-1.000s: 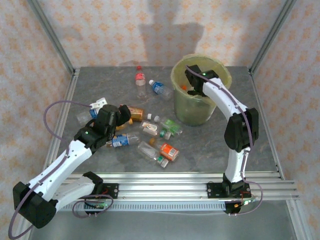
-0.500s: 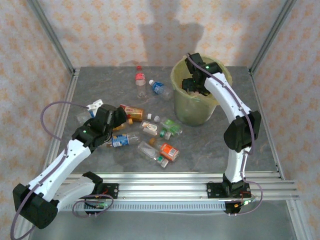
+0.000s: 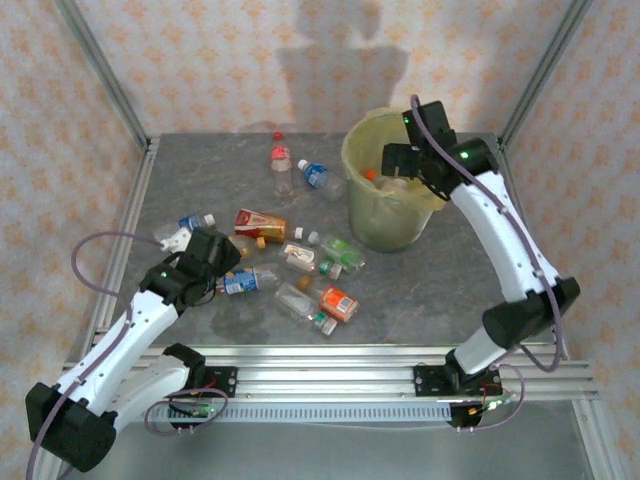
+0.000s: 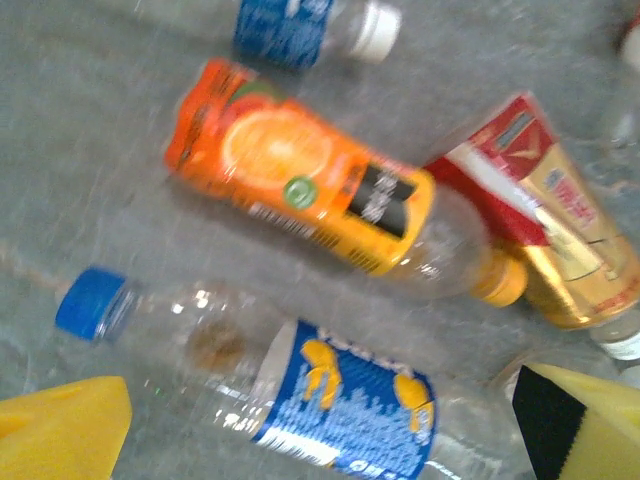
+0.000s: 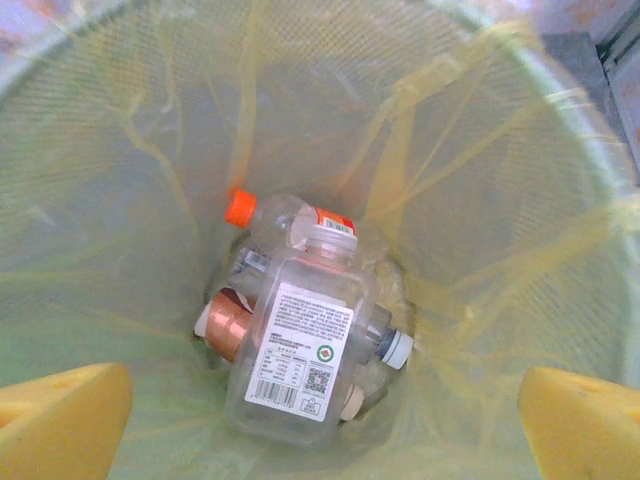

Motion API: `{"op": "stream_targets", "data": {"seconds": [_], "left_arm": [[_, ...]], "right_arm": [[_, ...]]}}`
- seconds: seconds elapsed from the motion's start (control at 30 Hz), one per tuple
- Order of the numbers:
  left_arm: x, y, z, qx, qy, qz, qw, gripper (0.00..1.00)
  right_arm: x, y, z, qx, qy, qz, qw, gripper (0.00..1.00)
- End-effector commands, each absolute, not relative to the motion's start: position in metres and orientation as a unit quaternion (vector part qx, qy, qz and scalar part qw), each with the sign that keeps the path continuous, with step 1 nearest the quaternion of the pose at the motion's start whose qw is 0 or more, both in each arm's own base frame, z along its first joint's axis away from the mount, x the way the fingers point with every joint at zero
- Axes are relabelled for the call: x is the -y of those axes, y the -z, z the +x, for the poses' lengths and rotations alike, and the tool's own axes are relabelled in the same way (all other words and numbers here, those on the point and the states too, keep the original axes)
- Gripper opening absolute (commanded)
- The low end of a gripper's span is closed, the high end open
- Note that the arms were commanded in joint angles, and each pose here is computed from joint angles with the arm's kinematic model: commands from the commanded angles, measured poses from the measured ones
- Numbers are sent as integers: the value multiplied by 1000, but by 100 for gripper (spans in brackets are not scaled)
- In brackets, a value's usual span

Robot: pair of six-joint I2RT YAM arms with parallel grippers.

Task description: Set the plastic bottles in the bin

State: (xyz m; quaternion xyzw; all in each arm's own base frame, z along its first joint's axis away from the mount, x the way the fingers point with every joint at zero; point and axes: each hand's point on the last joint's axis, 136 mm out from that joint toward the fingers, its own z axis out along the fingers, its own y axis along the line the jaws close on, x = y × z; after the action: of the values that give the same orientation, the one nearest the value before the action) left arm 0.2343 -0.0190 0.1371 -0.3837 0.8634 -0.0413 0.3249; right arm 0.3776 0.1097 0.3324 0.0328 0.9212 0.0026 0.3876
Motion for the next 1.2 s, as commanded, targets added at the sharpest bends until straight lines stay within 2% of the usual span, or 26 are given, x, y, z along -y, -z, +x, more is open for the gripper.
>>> {"op": "stream_targets", "data": {"seconds": [0.0, 0.37, 1.17], "left_arm": [[19, -114, 213, -833, 74, -467, 286, 100], [22, -85, 209, -768, 118, -573, 262, 100], [26, -48, 255, -751, 83, -604, 255, 100]], "right_arm": [[-108, -340, 375, -909, -12, 44, 414, 99], [-108, -341, 367, -902, -32, 47, 428, 99], [-89, -337, 354, -886, -21, 91, 454, 99]]}}
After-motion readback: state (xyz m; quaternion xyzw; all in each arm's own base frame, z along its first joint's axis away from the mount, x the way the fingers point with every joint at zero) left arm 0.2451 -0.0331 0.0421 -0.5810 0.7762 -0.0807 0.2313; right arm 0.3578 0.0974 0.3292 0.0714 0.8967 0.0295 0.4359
